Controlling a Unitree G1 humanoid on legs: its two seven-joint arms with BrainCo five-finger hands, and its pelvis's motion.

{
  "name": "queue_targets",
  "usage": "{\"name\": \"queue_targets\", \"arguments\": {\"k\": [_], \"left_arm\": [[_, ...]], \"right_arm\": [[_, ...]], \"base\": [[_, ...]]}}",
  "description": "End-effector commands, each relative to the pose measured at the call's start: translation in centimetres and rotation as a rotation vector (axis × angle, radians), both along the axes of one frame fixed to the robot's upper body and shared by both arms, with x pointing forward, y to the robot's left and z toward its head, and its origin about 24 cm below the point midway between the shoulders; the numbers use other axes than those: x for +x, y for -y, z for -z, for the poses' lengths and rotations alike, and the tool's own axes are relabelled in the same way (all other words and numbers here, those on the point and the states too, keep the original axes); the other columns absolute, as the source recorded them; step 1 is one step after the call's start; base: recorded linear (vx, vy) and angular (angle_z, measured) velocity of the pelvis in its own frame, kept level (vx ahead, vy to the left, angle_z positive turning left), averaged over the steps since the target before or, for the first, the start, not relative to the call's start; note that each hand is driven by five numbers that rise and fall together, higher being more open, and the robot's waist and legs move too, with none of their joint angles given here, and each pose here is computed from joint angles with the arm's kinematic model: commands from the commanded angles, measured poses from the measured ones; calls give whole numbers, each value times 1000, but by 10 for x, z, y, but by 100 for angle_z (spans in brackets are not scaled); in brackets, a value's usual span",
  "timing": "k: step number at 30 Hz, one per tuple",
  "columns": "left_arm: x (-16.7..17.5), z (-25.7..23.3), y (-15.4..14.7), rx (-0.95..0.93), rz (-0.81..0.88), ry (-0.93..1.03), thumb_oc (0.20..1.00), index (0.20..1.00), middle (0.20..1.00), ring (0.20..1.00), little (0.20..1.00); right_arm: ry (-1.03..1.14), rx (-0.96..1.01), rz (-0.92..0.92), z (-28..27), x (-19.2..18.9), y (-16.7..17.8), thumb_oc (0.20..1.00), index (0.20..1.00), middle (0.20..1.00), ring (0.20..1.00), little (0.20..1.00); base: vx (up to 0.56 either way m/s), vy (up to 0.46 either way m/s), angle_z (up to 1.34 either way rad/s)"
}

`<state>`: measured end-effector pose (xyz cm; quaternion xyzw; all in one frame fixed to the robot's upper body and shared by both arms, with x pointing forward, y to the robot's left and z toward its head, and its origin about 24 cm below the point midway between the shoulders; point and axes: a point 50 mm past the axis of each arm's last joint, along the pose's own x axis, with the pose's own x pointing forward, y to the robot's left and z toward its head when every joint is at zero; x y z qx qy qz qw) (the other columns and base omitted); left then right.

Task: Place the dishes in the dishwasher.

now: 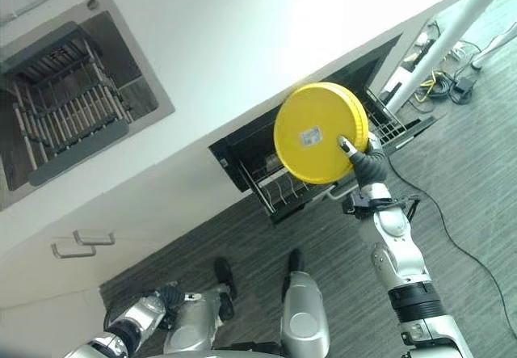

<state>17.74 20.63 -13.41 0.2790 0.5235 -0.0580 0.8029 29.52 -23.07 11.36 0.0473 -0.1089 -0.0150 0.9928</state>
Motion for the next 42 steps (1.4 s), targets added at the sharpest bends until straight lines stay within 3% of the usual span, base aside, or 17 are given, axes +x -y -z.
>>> {"name": "queue_targets", "arguments": {"k": [1, 11, 20, 27, 33, 39, 42], "left_arm": [[-9, 1, -21, 80, 26, -51, 1000, 1000, 1000, 1000, 1000], [14, -16, -39, 157, 91, -8, 1000, 1000, 1000, 1000, 1000], [36, -29, -45, 205, 141, 25, 1000, 1000, 1000, 1000, 1000], [45, -34, -35, 146, 133, 143, 1000, 1000, 1000, 1000, 1000], [57, -42, -18, 121, 262, 274, 1000, 1000, 1000, 1000, 1000], [75, -58, -2, 55, 313, 395, 1000, 1000, 1000, 1000, 1000], [79, -64, -3, 69, 337, 407, 1000, 1000, 1000, 1000, 1000]], "right_arm": [[142, -84, 83, -34, 9, 0, 200, 200, 200, 200, 200], [65, -244, 237, -47, 28, 33, 200, 200, 200, 200, 200], [9, -430, 258, -63, 55, 34, 200, 200, 200, 200, 200], [64, -618, 295, -90, 70, 30, 200, 200, 200, 200, 200], [92, -739, 332, -107, 74, 29, 200, 200, 200, 200, 200], [149, -1079, 436, -128, 77, 28, 200, 200, 200, 200, 200], [253, -1344, 538, -144, 76, 23, 200, 200, 200, 200, 200]], "base": [[-80, -47, 7], [-52, -75, 14], [-59, -43, 5], [-39, 9, 7], [7, 42, 4], [-10, 12, 2], [-14, -30, 3]]}}
